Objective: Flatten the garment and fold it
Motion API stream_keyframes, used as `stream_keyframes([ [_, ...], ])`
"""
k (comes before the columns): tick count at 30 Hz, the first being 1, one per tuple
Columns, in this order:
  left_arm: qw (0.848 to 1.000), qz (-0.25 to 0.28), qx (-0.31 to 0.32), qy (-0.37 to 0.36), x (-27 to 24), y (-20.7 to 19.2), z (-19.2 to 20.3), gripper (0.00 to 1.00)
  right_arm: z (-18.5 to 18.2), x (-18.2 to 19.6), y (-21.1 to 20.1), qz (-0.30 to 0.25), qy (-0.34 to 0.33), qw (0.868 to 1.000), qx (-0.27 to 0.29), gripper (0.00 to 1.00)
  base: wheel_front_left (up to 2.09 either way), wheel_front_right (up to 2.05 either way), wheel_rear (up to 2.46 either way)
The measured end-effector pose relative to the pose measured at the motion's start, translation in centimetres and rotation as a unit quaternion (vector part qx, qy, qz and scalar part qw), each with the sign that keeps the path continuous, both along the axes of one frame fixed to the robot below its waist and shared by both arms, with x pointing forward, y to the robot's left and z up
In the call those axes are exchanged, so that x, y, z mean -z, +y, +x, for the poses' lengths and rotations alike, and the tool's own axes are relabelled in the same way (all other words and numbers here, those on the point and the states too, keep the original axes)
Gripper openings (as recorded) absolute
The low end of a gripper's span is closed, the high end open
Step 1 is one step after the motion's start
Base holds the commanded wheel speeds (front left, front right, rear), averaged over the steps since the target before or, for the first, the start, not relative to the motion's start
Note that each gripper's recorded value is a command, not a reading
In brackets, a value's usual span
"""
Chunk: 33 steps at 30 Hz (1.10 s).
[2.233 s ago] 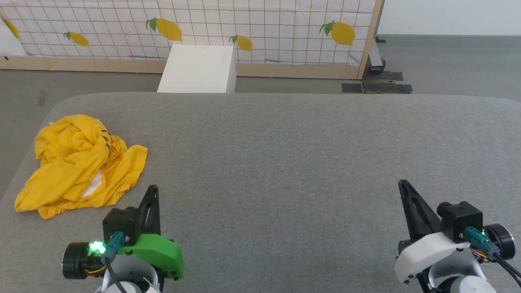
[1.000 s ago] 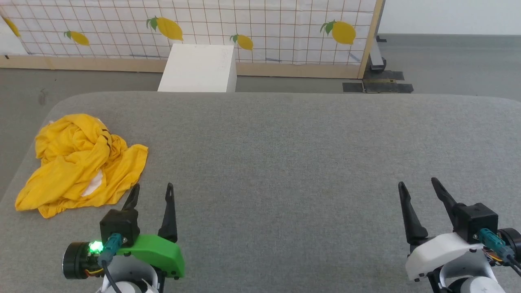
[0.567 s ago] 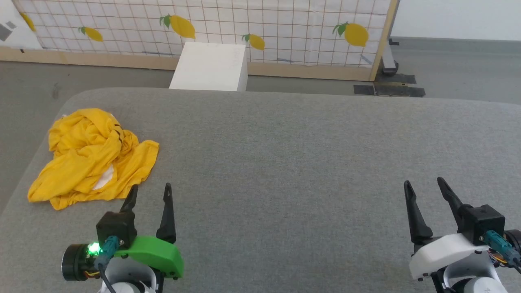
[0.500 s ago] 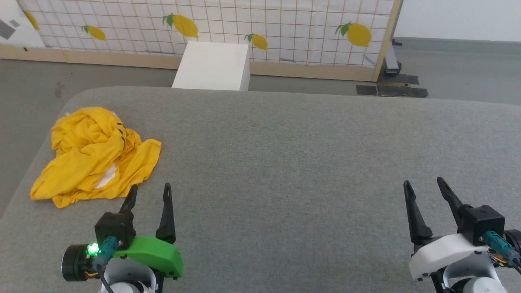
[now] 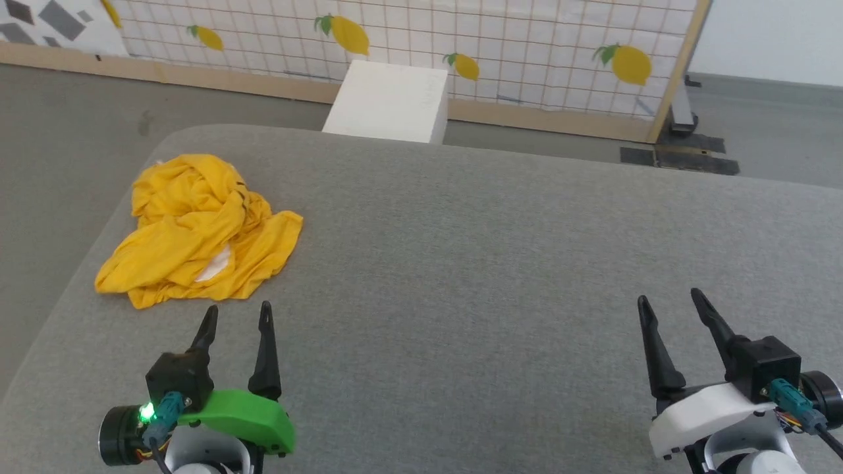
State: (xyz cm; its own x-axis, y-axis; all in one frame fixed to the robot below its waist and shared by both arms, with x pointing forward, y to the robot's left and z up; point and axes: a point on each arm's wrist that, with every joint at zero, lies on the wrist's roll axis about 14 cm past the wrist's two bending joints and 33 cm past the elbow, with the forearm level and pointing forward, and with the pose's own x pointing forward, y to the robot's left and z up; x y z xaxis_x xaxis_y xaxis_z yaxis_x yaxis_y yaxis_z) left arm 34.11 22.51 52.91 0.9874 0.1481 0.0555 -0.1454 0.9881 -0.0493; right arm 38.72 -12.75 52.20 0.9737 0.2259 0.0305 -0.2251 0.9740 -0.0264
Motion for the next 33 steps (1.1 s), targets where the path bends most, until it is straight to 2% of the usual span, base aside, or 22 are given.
stream_keyframes([
  [18, 0.996, -0.022, -0.086, -0.006, 0.8, 4.7, -4.8, 1.0, 0.5, 0.1, 7.2, 0.004, -0.008, 0.994, -0.105, 1.0, 0.0, 0.0, 0.0],
  [33, 0.989, -0.032, -0.14, -0.019, 0.9, 7.3, -8.1, 1.0, 0.4, 0.3, 11.2, 0.009, -0.011, 0.987, -0.16, 1.0, 0.0, 0.0, 0.0],
])
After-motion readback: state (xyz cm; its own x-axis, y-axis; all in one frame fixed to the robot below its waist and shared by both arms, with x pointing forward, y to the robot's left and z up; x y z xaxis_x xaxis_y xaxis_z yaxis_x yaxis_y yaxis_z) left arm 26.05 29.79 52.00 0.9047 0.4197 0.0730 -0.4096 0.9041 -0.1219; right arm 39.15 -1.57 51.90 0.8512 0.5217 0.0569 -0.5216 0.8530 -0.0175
